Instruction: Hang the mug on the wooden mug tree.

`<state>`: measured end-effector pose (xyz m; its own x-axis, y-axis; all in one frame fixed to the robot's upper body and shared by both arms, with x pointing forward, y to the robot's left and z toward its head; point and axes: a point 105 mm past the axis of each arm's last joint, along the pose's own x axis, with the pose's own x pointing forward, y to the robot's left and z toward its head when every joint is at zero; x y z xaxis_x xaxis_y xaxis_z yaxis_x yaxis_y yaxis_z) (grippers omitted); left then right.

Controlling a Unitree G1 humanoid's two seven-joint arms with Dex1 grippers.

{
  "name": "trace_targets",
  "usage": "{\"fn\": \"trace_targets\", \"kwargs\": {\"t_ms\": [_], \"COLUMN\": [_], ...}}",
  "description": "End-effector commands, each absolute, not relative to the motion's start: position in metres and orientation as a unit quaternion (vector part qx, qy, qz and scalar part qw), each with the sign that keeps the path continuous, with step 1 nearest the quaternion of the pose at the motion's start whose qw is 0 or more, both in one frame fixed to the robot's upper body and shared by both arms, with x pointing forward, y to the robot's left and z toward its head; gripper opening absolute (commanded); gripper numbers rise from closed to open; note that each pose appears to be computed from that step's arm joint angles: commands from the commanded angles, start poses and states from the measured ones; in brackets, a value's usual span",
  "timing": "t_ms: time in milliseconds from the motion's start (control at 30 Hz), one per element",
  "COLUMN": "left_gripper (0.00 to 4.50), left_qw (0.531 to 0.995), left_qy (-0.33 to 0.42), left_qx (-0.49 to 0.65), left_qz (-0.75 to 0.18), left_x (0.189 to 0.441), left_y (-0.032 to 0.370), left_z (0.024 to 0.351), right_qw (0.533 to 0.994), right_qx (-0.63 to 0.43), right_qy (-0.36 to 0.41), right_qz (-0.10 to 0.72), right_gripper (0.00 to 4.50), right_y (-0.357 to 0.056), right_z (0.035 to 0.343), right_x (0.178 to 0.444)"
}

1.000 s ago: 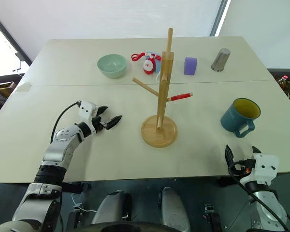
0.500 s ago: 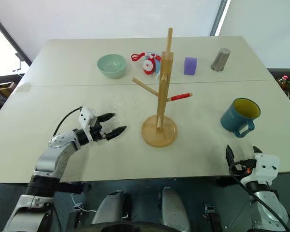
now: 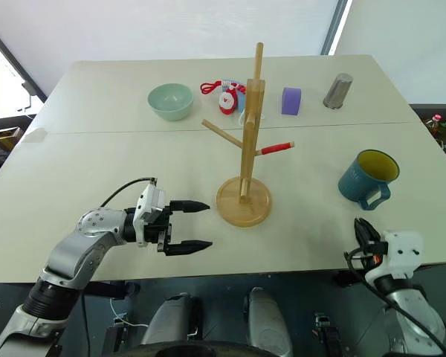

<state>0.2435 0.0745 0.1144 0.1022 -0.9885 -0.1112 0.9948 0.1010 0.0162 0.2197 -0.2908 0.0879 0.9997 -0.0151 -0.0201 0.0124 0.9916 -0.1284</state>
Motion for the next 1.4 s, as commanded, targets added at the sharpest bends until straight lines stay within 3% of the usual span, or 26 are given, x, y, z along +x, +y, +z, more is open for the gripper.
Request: {"fn": "trace_targets", "kwargs": {"t_ms": [33,267,533,867,967,1033,1400], "left_gripper": [4.50,4.50,4.50,4.50,4.50,4.50,4.50], "left_qw": [0.714,0.719,0.731,0.738,0.738,0.739,0.740], "left_qy": [0.006,0.001,0.000,-0.001,-0.006,-0.007,-0.011], "left_qx": [0.052,0.050,0.045,0.036,0.039,0.040,0.041], "left_qz": [-0.698,-0.694,-0.681,-0.674,-0.673,-0.673,-0.672], "left_x": [0.232,0.231,0.234,0.236,0.236,0.236,0.238], "left_y": [0.062,0.056,0.056,0.056,0.055,0.054,0.052], "left_z": [0.129,0.129,0.128,0.128,0.130,0.130,0.132], "right_qw": [0.996,0.994,0.983,0.985,0.983,0.980,0.976], "right_qx": [-0.082,-0.094,-0.112,-0.096,-0.100,-0.110,-0.102], "right_qy": [-0.003,0.002,0.006,0.005,0.001,-0.002,-0.014], "right_qz": [-0.038,-0.062,-0.143,-0.144,-0.156,-0.165,-0.192], "right_gripper": [0.03,0.03,0.03,0.03,0.88,1.79,1.79], "right_y": [-0.304,-0.318,-0.353,-0.356,-0.358,-0.360,-0.368], "right_z": [0.100,0.097,0.096,0.095,0.096,0.098,0.103], "right_x": [0.232,0.245,0.242,0.239,0.234,0.233,0.241]}}
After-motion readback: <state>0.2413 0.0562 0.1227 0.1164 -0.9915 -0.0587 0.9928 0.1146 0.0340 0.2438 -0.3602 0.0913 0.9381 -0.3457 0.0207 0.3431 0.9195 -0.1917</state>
